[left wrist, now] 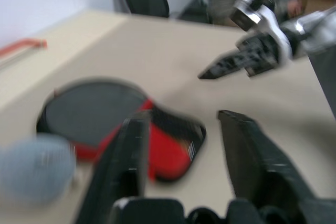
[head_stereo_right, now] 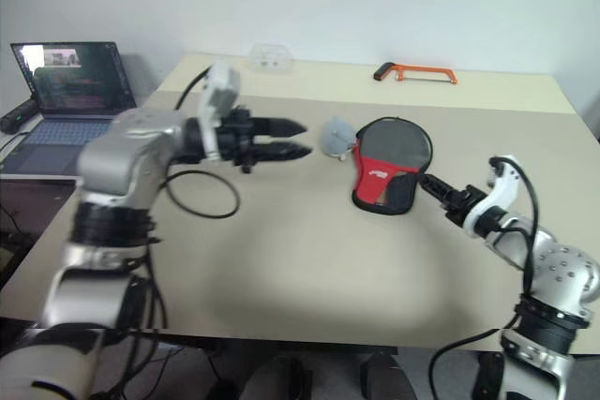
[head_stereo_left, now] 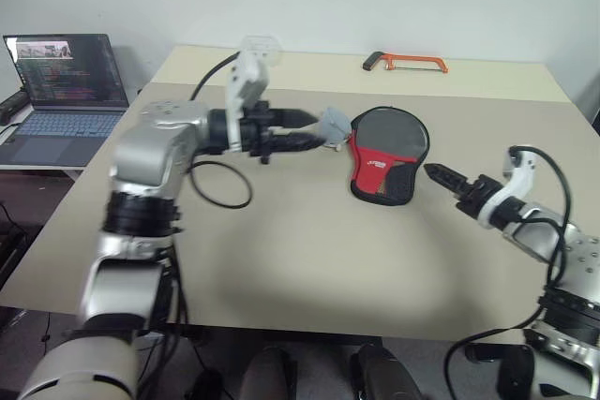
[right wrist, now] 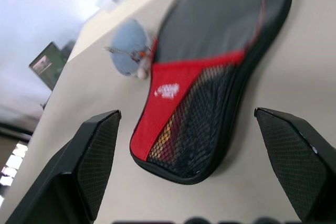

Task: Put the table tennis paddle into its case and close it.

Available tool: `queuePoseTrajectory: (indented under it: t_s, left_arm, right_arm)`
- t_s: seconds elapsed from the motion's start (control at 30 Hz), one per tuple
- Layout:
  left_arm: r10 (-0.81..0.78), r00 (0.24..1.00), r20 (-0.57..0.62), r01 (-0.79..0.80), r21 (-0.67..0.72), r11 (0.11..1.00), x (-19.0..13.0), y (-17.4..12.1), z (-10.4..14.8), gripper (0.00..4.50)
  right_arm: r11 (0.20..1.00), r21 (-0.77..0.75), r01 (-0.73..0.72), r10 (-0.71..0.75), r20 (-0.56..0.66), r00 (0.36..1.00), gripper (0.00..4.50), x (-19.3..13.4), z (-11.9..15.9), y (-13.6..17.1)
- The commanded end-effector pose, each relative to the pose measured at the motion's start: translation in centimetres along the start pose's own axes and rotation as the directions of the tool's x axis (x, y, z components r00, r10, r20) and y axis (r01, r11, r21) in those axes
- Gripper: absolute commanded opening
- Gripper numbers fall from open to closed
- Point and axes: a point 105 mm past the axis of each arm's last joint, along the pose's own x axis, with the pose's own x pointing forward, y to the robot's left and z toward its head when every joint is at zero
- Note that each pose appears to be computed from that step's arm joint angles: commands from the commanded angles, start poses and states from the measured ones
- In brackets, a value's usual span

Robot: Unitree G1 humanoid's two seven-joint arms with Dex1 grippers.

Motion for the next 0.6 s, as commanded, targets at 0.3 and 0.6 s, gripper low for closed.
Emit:
queuePoseTrajectory:
  t_s: [0.3, 0.6]
  left_arm:
    - [-0.002, 0.982, -0.190, 0.011, 0.047, 0.999, -2.2, -2.9, -2.2, 4.39]
    - [0.066, 0.980, -0.187, -0.048, 0.096, 0.994, -2.4, -2.4, -2.1, 4.39]
  right_arm:
    - [0.979, 0.170, 0.110, -0.106, -0.033, 0.994, 4.50, 0.4, -1.9, -1.9]
    - [0.961, 0.278, 0.012, 0.006, -0.062, 0.998, 4.50, 0.8, -3.9, 0.3]
